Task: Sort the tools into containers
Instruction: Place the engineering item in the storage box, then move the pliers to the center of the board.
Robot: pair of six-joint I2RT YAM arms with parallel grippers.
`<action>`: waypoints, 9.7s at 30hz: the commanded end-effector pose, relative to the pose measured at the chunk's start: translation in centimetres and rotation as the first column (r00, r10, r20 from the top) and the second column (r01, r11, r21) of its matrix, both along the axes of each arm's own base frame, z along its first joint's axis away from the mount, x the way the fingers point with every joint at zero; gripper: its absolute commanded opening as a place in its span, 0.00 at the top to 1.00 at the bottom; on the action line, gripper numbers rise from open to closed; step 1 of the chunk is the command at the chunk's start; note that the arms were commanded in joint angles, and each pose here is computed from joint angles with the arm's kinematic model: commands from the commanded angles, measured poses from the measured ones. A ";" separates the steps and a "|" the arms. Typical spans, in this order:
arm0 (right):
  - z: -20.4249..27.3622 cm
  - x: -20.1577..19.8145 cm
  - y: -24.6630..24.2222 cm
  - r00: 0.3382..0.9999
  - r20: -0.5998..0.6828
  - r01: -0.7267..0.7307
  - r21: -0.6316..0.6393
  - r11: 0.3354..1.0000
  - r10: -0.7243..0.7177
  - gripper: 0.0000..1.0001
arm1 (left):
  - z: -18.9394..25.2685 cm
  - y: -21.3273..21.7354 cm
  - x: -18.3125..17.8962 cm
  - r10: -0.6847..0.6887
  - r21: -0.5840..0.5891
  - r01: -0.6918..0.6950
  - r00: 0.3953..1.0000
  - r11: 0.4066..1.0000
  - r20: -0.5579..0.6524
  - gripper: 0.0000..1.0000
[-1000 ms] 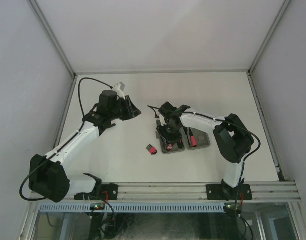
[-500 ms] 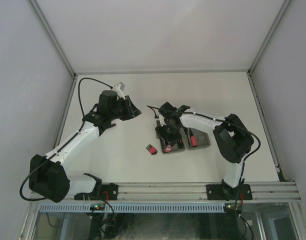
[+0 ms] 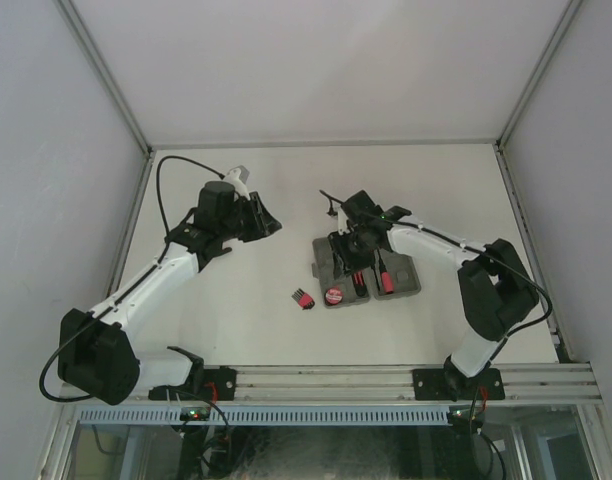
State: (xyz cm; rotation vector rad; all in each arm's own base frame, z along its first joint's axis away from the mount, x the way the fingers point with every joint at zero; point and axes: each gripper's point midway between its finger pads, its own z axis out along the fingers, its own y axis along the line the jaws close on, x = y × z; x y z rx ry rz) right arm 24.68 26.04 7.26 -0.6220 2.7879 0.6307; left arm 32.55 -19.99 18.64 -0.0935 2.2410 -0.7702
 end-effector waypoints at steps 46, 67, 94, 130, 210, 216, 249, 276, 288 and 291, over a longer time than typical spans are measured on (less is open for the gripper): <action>-2.7 -1.5 0.2 0.991 0.051 0.117 0.124 0.985 -0.124 0.81 | -9.1 -9.0 -6.6 -0.237 -0.010 0.239 0.955 0.971 -0.177 0.69; -4.3 -2.5 0.5 0.997 -0.011 0.082 0.090 0.993 -0.082 0.89 | -9.7 -9.3 -6.8 -0.260 0.017 0.268 0.947 0.963 -0.188 0.74; -4.3 -2.2 0.5 0.994 -0.015 0.111 0.081 0.991 -0.110 1.00 | -9.7 -10.8 -9.3 -0.344 0.081 0.358 0.926 0.930 -0.153 0.81; -4.4 -2.2 0.4 0.988 -0.065 0.144 0.125 0.982 -0.137 1.00 | -12.5 -13.0 -8.6 -0.417 0.172 0.454 0.884 0.874 -0.212 0.87; -1.8 -1.5 1.2 0.976 0.017 0.196 0.354 0.914 -0.216 0.90 | -21.2 -5.8 -11.1 -0.184 0.500 0.459 0.844 0.734 -0.503 1.00; 0.4 -0.8 0.6 0.971 0.053 0.194 0.398 0.896 -0.234 0.80 | -19.2 -6.4 -10.2 -0.194 0.502 0.433 0.867 0.749 -0.459 0.98; 2.7 2.0 -4.0 0.883 0.225 0.326 0.334 0.884 -0.411 0.64 | -3.9 -3.1 -1.0 -0.029 0.315 0.031 1.000 0.949 -0.011 0.62; 9.4 4.9 -14.2 0.574 0.459 0.508 0.450 0.734 -0.679 0.35 | -4.8 15.7 0.5 0.672 0.333 -0.636 0.741 0.696 0.012 0.37; 7.6 4.5 -13.9 0.602 0.387 0.543 0.444 0.713 -0.699 0.35 | -9.7 18.7 1.2 0.817 0.368 -0.738 0.563 0.565 -0.125 0.27; 7.3 4.5 -13.8 0.603 0.373 0.552 0.443 0.707 -0.705 0.36 | -10.5 19.2 1.5 0.834 0.379 -0.749 0.533 0.544 -0.144 0.26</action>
